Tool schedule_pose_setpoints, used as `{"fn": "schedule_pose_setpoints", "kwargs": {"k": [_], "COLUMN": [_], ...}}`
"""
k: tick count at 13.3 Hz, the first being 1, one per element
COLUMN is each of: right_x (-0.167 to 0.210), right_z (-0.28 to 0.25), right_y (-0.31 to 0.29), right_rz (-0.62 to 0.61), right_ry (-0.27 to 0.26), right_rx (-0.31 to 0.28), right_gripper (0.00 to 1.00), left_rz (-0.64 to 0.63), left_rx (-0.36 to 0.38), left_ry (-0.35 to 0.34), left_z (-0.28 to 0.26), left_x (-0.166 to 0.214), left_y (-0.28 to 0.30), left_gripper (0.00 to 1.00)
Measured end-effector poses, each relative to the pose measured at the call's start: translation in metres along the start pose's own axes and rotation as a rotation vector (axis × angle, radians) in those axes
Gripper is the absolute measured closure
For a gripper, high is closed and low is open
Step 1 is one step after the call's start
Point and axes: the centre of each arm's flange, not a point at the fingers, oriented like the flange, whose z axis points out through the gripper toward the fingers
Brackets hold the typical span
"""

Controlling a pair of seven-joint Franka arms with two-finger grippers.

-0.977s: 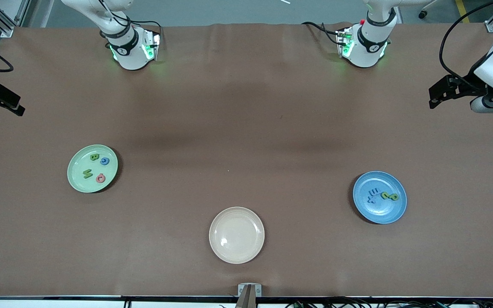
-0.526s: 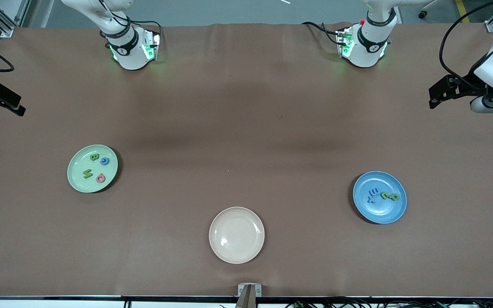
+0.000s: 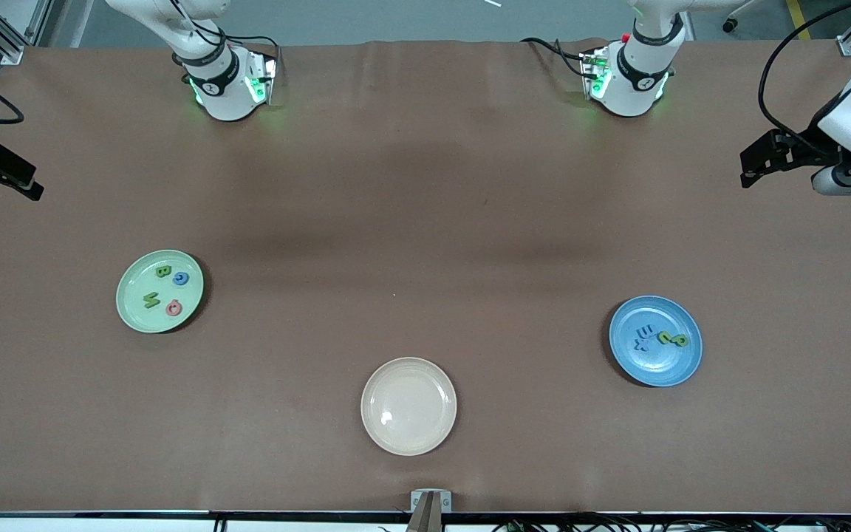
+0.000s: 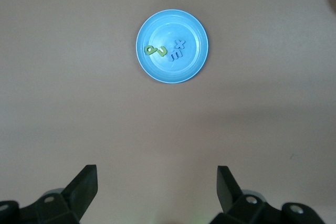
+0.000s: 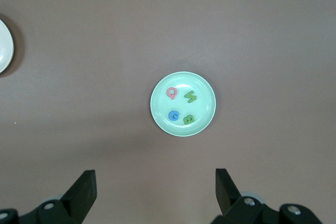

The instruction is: Sort upper and lower case letters into plates

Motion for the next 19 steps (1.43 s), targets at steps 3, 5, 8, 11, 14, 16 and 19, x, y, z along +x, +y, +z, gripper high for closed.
{"fn": "schedule_pose_setpoints", "kwargs": {"k": [3,5,8,11,14,16,19], "right_x": [0.0,0.0001,0.0003,0.0004,0.0006,0.0006,0.0004], "right_z": [-0.0006,-0.0012,-0.0017,-0.0016,-0.0015,-0.0014,-0.0016], "right_y": [0.0,0.0,0.0,0.0,0.0,-0.0003,-0.0029], "right_rz": [0.0,0.0,0.0,0.0,0.0,-0.001,-0.006], "right_ry": [0.001,0.003,0.005,0.005,0.005,0.005,0.005], "right_rx": [0.0,0.0,0.0,0.0,0.0,0.001,0.001], "right_gripper": [0.0,0.0,0.0,0.0,0.0,0.0,0.0], "left_rz": [0.0,0.0,0.0,0.0,0.0,-0.002,-0.005], "left_rx": [0.0,0.0,0.0,0.0,0.0,0.0,-0.001], "left_ry": [-0.001,-0.003,-0.003,-0.003,0.0,0.006,0.011], "left_z": [0.0005,0.0014,0.0015,0.0015,0.0006,-0.0023,-0.0045], "left_x": [0.0,0.0,0.0,0.0,0.0002,0.0003,0.0004], "left_y": [0.0,0.0001,0.0001,0.0001,0.0,-0.0008,-0.0025], "left_gripper": [0.0,0.0,0.0,0.0,0.0,0.0,0.0]}}
